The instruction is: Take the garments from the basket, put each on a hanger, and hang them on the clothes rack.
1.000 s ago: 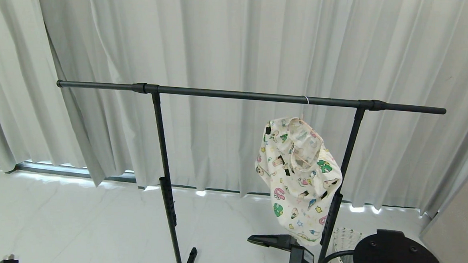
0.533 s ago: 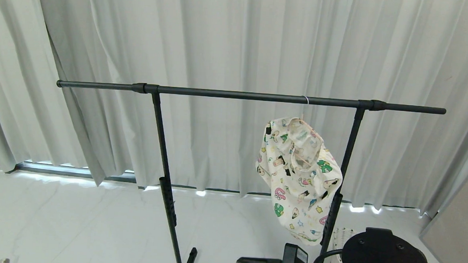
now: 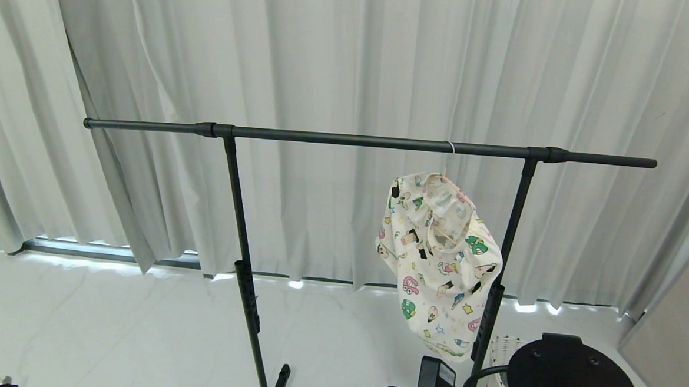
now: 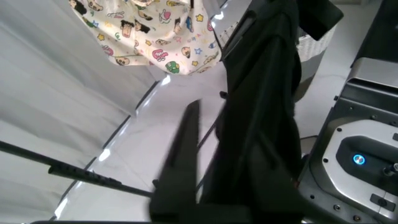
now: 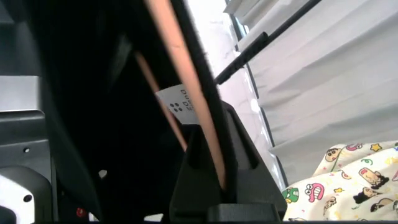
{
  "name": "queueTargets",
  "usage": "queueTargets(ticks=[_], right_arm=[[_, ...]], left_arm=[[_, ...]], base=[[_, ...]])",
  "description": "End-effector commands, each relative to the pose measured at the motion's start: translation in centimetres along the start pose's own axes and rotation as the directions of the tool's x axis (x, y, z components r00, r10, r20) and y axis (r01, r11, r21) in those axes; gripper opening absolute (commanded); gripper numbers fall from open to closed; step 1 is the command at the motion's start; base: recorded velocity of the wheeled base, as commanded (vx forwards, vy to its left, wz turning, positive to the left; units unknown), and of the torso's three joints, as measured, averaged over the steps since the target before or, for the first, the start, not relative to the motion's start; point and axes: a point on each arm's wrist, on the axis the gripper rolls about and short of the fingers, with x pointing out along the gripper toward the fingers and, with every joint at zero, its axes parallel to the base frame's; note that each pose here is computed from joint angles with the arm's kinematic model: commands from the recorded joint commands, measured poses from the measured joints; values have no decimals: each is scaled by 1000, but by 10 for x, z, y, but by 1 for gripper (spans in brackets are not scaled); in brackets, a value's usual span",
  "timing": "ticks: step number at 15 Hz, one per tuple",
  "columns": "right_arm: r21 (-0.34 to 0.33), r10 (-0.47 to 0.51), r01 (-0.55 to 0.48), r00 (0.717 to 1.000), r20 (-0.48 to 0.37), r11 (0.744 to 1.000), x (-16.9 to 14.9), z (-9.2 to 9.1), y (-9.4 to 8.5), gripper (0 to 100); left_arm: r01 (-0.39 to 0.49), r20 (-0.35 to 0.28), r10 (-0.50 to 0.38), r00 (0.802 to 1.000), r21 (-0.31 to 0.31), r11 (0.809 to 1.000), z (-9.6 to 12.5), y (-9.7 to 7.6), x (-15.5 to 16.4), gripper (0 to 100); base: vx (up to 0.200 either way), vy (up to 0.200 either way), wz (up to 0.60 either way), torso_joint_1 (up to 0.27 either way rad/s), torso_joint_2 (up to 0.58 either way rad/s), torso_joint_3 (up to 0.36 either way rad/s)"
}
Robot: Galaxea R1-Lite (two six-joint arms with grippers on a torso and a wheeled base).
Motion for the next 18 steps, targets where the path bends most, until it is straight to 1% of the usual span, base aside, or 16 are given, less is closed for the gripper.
queueTargets(ticks=[1,5,6,7,9,10,11,12,13,14,15,16,17,18], right_arm=[[2,-16,16,1000,11,1000,-5,1,-4,0],[22,-100,101,994,-40,995,-24,-16,-24,0],[29,-145,148,986,-79,989,-34,-27,-35,0],[40,-177,182,979,-100,983,-40,-32,-42,0],[61,-231,240,964,-134,969,-51,-35,-57,0],[71,-254,267,955,-153,961,-59,-33,-66,0],[88,-268,288,944,-193,953,-72,-24,-77,0],[105,-256,283,942,-218,953,-81,-16,-83,0],[137,-230,265,946,-227,955,-91,-7,-90,0],[160,-216,258,946,-242,953,-98,-1,-95,0],[181,-214,262,945,-246,948,-101,4,-97,0],[199,-217,267,946,-241,943,-102,6,-98,0],[218,-212,261,951,-223,940,-103,9,-99,0],[219,-200,245,957,-209,944,-104,11,-99,0]], left_arm=[[-4,-3,4,1000,-3,1000,-1,0,0,100],[-40,9,40,999,-18,999,1,4,-3,100],[-51,37,52,998,-29,998,7,6,-4,100],[-65,60,68,996,-41,997,12,8,-5,100],[-108,46,111,993,-55,993,10,12,-5,100],[-134,26,136,990,-60,989,4,14,-5,100],[-186,-25,185,982,-72,980,-6,18,-2,100],[-234,-72,229,971,-81,969,-15,22,0,100],[-276,-112,265,958,-94,956,-22,26,0,100],[-291,-130,277,952,-99,952,-27,27,0,100],[-281,-132,268,955,-99,955,-30,25,-1,100],[-256,-135,243,960,-91,962,-36,23,-2,100],[-186,-132,176,976,-70,980,-45,18,-4,100],[-158,-138,150,979,-54,986,-49,16,-4,100]], base=[[0,0,0,0,0,0],[0,0,0,0,0,0],[0,0,0,0,0,0],[0,0,0,0,0,0],[0,0,0,0,0,0],[0,0,0,0,0,0],[0,0,0,0,0,0],[0,0,0,0,0,0],[0,0,0,0,0,0],[0,0,0,0,0,0],[0,0,0,0,0,0],[0,0,0,0,0,0],[0,0,0,0,0,0],[0,0,0,0,0,0]])
